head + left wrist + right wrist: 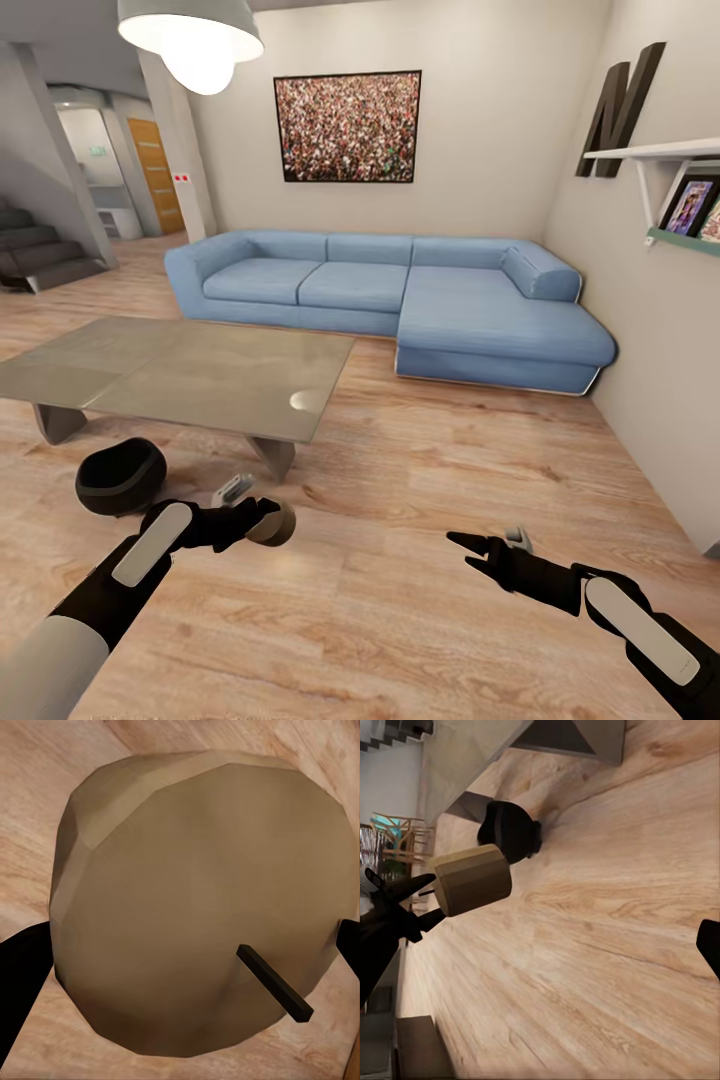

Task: Place each of the two pumpkins and all three candles from the living room inside a cabinet in the living room (use any cabinet), then make sure every cabinet is closed, and position the cauldron so it is next to a table in the living room.

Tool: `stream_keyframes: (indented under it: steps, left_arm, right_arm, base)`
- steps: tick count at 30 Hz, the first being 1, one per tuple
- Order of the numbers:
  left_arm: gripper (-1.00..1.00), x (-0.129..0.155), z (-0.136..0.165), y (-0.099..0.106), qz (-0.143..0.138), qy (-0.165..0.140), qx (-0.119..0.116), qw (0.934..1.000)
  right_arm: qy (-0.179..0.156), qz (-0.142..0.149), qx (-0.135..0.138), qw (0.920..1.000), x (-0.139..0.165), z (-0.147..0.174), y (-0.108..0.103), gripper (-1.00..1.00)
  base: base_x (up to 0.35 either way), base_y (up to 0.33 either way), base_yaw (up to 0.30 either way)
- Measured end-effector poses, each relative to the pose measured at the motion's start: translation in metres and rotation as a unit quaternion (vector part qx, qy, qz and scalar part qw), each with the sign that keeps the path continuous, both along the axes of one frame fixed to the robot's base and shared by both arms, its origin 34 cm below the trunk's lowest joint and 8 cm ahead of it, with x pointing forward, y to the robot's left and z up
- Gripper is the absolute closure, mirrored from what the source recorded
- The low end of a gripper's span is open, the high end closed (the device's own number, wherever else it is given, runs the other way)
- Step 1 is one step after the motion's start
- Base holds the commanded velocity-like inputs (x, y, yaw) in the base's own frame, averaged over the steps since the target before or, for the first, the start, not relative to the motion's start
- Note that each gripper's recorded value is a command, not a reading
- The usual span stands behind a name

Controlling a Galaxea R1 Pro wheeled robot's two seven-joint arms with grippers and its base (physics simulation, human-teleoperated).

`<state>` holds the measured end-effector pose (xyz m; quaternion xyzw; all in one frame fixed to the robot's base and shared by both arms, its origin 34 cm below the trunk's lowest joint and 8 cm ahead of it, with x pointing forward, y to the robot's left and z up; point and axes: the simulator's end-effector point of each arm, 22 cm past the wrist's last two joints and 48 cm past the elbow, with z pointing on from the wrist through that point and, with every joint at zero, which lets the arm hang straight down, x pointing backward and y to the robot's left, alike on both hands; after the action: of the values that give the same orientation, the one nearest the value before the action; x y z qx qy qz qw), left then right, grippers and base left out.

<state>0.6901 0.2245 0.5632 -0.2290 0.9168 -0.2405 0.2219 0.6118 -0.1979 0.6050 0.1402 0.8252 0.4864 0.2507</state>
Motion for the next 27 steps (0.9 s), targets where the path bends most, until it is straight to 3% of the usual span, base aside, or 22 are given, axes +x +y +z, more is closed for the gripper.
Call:
stream_keyframes:
  steps: [13,27]
  left_arm:
    - [1.00,0.003,0.020,0.001,0.002,0.007,-0.001,1.0000]
    - [1.00,0.004,0.024,0.003,0.001,0.008,0.001,1.0000]
  right_arm:
    - [0.003,-0.002,-0.001,1.0000,0.005,0.022,0.000,-1.00]
    - [0.005,-0.001,-0.005,1.0000,0.005,0.024,-0.001,-1.00]
  base:
    - [0.000,0.000,0.108]
    - [0.000,0.000,0.263]
